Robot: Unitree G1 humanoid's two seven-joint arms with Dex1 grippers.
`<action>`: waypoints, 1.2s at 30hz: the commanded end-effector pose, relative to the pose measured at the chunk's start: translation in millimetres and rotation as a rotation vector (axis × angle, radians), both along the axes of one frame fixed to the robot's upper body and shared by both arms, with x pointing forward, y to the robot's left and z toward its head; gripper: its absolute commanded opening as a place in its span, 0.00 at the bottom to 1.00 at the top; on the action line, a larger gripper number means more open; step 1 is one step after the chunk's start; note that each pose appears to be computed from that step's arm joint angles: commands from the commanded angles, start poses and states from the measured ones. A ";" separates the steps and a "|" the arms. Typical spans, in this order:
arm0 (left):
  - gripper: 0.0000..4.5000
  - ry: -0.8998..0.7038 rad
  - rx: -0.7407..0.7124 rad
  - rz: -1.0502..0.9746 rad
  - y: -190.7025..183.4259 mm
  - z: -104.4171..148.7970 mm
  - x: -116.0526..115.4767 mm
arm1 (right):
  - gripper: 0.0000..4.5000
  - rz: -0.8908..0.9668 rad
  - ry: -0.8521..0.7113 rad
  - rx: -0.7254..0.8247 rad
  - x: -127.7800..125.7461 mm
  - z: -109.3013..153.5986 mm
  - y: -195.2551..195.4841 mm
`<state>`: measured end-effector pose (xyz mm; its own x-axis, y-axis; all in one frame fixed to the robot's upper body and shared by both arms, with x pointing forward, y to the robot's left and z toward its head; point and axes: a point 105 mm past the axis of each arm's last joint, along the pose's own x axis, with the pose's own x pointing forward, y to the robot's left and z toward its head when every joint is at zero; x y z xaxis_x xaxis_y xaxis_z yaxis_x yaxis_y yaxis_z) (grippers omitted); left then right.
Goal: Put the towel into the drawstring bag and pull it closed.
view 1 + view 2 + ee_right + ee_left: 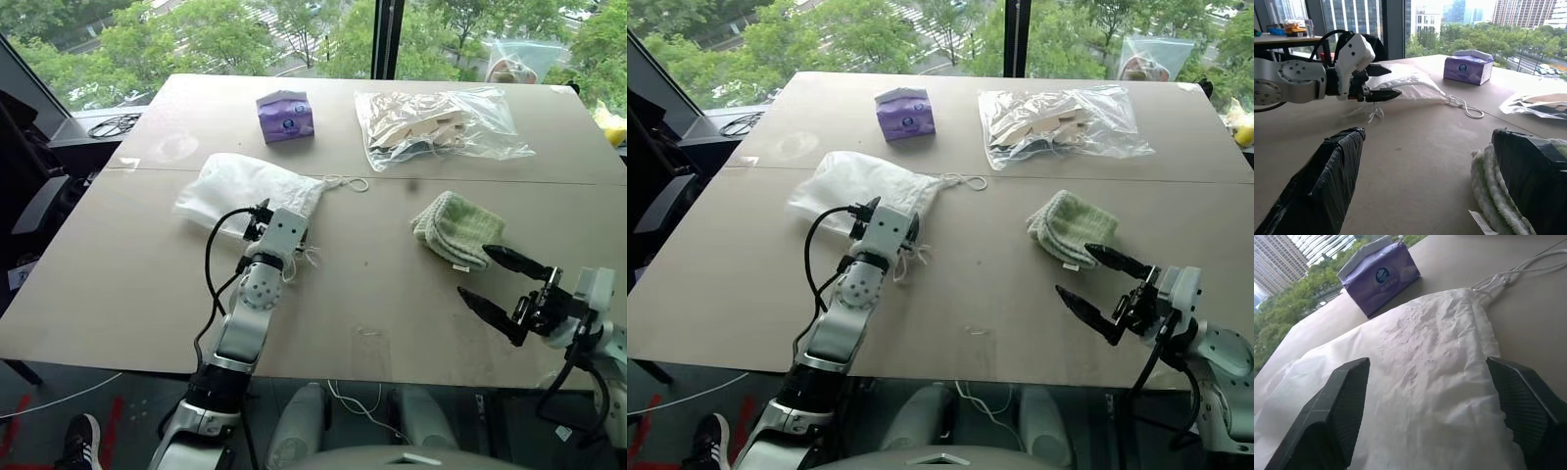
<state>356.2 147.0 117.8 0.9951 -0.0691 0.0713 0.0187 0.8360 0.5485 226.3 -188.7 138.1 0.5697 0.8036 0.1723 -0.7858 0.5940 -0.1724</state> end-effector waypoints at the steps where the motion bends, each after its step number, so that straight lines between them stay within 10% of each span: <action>1: 0.47 -0.030 0.007 0.044 11.4 4.7 -1.8 | 1.00 -0.015 -0.040 -0.004 -2.9 5.5 -4.3; 6: 0.02 -0.035 -0.011 0.058 23.8 8.5 -0.2 | 1.00 -0.039 -0.037 -0.005 0.5 4.5 -5.7; 24: 0.02 0.056 -0.451 -0.423 12.0 46.2 -13.3 | 1.00 -0.611 0.291 0.014 97.9 11.3 -37.7; 36: 0.02 0.092 -0.530 -0.430 9.4 59.0 -3.7 | 1.00 -0.678 0.761 0.083 117.5 -46.1 -20.0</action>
